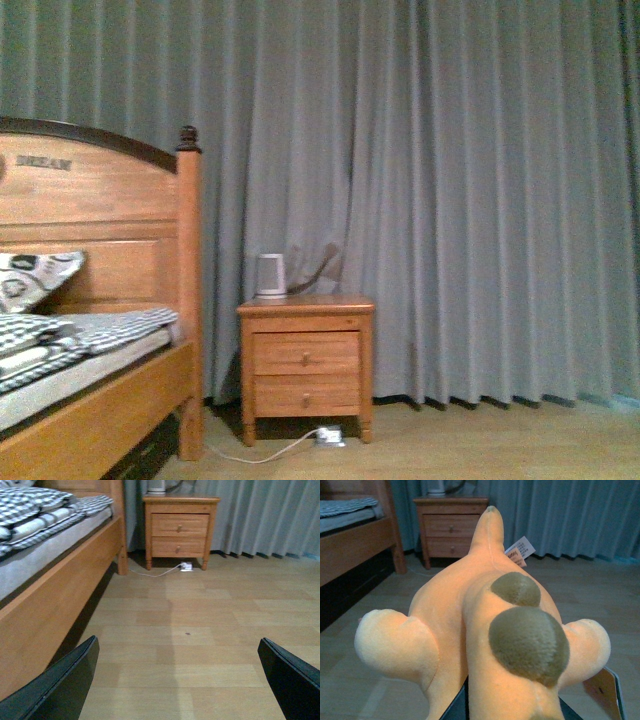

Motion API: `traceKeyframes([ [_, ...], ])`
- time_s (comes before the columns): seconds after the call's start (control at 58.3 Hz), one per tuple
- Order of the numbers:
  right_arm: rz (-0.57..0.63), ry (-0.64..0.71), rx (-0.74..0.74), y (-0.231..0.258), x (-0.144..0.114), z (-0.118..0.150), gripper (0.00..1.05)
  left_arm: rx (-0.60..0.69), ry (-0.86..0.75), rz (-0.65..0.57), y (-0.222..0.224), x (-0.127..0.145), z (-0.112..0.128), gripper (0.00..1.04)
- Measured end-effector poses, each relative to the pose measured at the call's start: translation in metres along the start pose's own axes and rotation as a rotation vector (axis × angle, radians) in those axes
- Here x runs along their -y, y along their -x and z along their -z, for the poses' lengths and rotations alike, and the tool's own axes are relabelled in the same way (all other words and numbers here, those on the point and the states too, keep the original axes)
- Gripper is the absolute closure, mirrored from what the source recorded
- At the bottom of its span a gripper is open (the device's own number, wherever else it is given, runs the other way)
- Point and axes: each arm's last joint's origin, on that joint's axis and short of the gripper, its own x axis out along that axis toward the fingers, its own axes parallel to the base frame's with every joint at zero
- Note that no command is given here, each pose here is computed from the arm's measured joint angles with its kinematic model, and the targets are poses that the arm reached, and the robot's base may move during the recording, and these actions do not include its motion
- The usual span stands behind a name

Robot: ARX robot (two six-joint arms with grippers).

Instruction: Put away toys

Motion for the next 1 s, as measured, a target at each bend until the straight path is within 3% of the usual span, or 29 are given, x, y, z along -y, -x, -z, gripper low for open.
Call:
traceKeyframes([
  [0.995, -0.003, 0.000, 0.001, 0.0001, 0.0000, -0.0001, 0.98, 0.000, 0.000, 0.000, 0.0000, 0.0000, 0.0000, 0.06],
])
